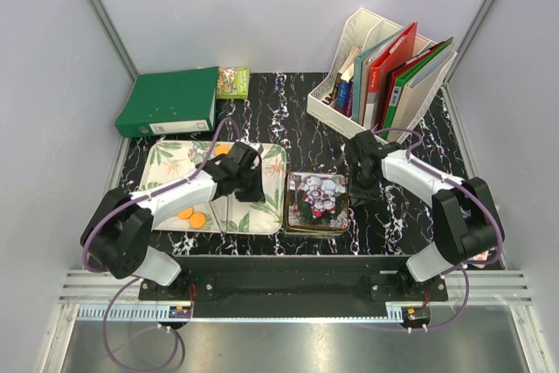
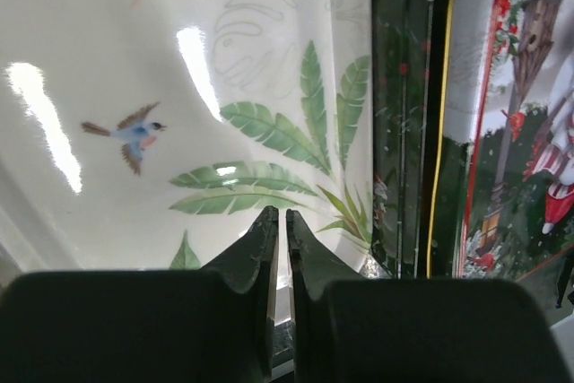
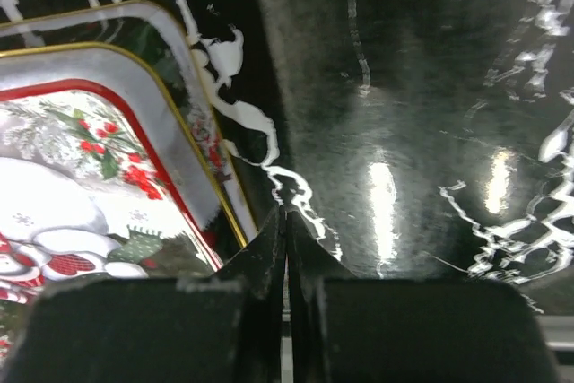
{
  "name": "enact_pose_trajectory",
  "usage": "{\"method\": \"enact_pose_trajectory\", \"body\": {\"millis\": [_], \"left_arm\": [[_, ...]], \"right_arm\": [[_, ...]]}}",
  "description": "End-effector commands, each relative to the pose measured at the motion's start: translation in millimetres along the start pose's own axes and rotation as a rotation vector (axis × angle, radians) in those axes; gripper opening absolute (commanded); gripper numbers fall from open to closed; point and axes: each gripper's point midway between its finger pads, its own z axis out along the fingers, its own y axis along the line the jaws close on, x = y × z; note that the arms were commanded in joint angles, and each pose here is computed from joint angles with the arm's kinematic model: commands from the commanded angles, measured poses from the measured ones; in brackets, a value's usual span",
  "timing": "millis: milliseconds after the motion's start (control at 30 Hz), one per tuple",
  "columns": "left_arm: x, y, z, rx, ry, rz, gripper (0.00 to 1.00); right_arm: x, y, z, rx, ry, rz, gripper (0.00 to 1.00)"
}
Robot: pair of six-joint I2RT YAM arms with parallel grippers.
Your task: Pack the cookies
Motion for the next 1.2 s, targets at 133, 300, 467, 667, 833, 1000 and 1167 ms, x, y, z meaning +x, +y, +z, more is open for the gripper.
{"method": "enact_pose_trajectory", "body": {"millis": [133,300,467,667,833,1000,1167], "left_arm": [[-1.5,-31.0,6.5,0.089,-0.007,0.021,0.10],[3.2,-38.6,10.3,0.108,0.008,0.023,0.10],[6.8,-44.1,13.2,0.120,0.019,0.028,0.10],[12.4,-51.9,17.9,0.140,0.041,0.034,0.09],[17.2,-59.7,21.4,0.154,0.053,0.040,0.09],[20.5,-63.8,23.8,0.159,0.059,0.039,0.08],[20.9,-64.6,23.1,0.159,0.059,0.040,0.08]], "right_arm": [[-4.5,29.7,1.7,-0.152,0.009,-0.012,0.00],[-3.5,31.9,-0.3,-0.169,0.008,-0.014,0.00],[-2.8,33.0,-3.6,-0.183,0.001,-0.015,0.00],[-2.8,36.6,-7.5,-0.206,-0.002,-0.018,0.00],[-3.1,40.4,-11.1,-0.227,-0.003,-0.017,0.00],[-0.9,43.2,-14.9,-0.246,-0.001,-0.017,0.00],[-2.3,41.6,-16.4,-0.243,-0.013,-0.016,0.00]]}}
